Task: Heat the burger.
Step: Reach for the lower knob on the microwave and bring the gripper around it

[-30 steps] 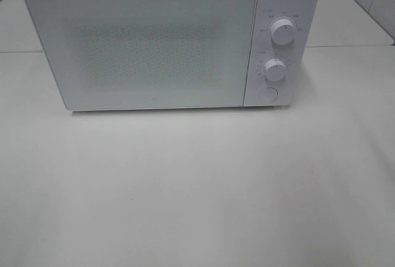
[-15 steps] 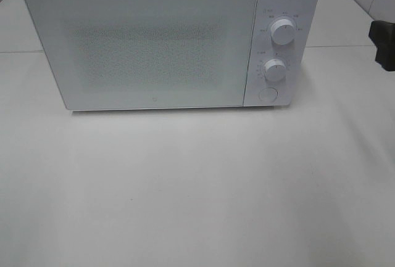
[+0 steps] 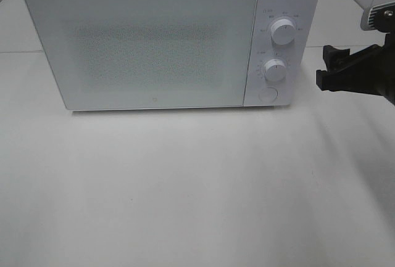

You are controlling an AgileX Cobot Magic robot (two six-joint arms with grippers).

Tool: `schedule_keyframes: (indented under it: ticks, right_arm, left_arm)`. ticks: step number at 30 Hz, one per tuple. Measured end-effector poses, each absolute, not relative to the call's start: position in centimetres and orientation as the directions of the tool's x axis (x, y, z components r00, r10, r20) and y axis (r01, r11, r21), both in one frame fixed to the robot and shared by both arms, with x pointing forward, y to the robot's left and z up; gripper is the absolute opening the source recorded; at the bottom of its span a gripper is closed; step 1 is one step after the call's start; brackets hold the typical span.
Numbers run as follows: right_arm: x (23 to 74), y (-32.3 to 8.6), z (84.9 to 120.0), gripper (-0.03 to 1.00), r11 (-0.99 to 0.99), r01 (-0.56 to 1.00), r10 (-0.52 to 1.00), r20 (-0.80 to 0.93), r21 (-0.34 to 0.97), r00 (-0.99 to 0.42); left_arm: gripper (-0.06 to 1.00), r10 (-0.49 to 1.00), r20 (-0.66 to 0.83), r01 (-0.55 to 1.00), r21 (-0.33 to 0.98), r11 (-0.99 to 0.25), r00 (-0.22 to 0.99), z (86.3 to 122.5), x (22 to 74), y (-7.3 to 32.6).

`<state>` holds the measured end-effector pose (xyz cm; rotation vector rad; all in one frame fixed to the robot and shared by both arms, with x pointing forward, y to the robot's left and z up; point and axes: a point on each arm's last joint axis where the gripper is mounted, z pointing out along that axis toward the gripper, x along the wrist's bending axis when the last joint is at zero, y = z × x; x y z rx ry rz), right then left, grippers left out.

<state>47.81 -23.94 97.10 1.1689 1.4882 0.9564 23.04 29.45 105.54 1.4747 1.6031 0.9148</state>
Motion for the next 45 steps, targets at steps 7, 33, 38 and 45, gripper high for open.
schedule_keyframes:
  ticks: [7,33,38,45]
  right_arm:
    - [47.0,-21.5,97.5,0.77,0.165,0.128,0.986,-0.162,0.978,-0.031]
    - [47.2,-16.2,91.7,0.77,0.169,0.22,0.986,-0.162,0.961,-0.048]
    - [48.1,-15.3,90.6,0.77,0.177,0.234,0.984,-0.168,0.956,-0.06]
    - [49.3,-14.4,90.2,0.77,0.167,0.227,0.986,-0.16,0.959,-0.052]
  left_arm:
    - [0.99,0.997,-0.067,0.453,0.888,0.081,-0.047,105.5,23.0,29.4]
    - [0.99,0.997,-0.067,0.453,0.888,0.081,-0.047,105.5,23.0,29.4]
    - [0.99,0.997,-0.067,0.453,0.888,0.081,-0.047,105.5,23.0,29.4]
    - [0.99,0.997,-0.063,0.453,0.888,0.076,-0.045,105.5,23.0,29.4]
